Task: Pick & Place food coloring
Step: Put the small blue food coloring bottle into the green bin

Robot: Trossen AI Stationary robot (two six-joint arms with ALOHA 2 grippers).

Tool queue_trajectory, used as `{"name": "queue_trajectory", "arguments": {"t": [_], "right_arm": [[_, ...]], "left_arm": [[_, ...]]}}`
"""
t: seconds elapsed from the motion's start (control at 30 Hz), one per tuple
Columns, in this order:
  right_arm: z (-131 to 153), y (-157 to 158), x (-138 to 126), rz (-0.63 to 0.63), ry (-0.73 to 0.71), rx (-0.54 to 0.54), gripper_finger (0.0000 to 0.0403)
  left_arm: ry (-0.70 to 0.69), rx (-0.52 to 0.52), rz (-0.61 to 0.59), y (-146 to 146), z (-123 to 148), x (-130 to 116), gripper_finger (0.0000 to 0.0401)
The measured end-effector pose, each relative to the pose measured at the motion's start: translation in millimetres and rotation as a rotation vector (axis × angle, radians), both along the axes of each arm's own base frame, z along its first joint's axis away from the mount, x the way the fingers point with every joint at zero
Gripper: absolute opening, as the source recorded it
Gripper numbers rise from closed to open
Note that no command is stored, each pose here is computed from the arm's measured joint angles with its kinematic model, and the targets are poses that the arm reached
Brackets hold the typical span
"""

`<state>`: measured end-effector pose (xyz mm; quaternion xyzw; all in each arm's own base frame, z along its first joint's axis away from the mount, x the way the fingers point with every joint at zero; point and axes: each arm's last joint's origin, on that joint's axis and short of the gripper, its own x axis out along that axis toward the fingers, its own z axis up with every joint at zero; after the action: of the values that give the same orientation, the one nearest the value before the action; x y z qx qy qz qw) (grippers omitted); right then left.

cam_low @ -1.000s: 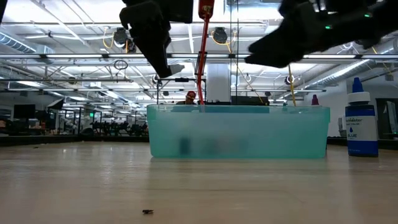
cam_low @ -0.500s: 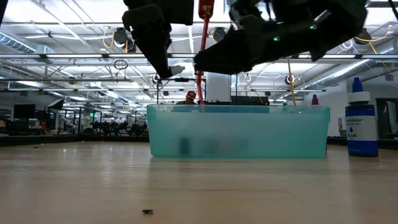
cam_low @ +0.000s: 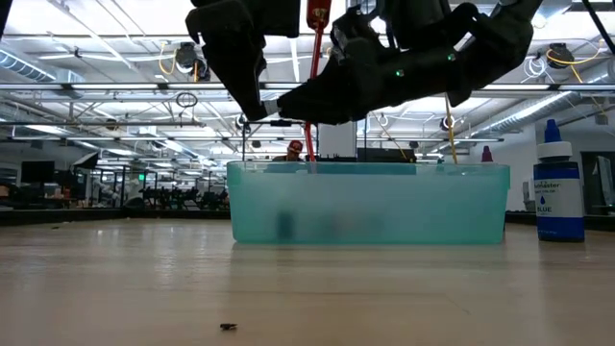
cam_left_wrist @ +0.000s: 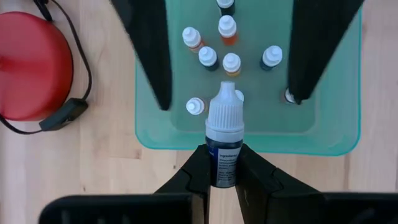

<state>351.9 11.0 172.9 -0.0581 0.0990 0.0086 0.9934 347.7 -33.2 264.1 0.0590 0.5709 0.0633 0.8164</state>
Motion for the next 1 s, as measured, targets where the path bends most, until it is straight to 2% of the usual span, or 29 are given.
{"name": "queue_trajectory", "arguments": {"t": [0.23, 0.67, 1.0], "right_arm": [[2.4, -4.2, 0.5, 0.015, -0.024, 0.023, 0.0234], [2.6, -6.5, 0.6, 0.010, -0.027, 0.020, 0.0200], [2.3, -6.0, 0.5, 0.024, -0.023, 0.022, 0.0134]], "left_arm": [[-0.019, 0.001, -0.011, -0.2, 0.8, 1.9, 0.0050], [-0.036, -0.021, -0.034, -1.0, 1.3, 4.0, 0.0050], [-0.043, -0.021, -0.036, -0.9, 1.6, 4.5, 0.0049]]}}
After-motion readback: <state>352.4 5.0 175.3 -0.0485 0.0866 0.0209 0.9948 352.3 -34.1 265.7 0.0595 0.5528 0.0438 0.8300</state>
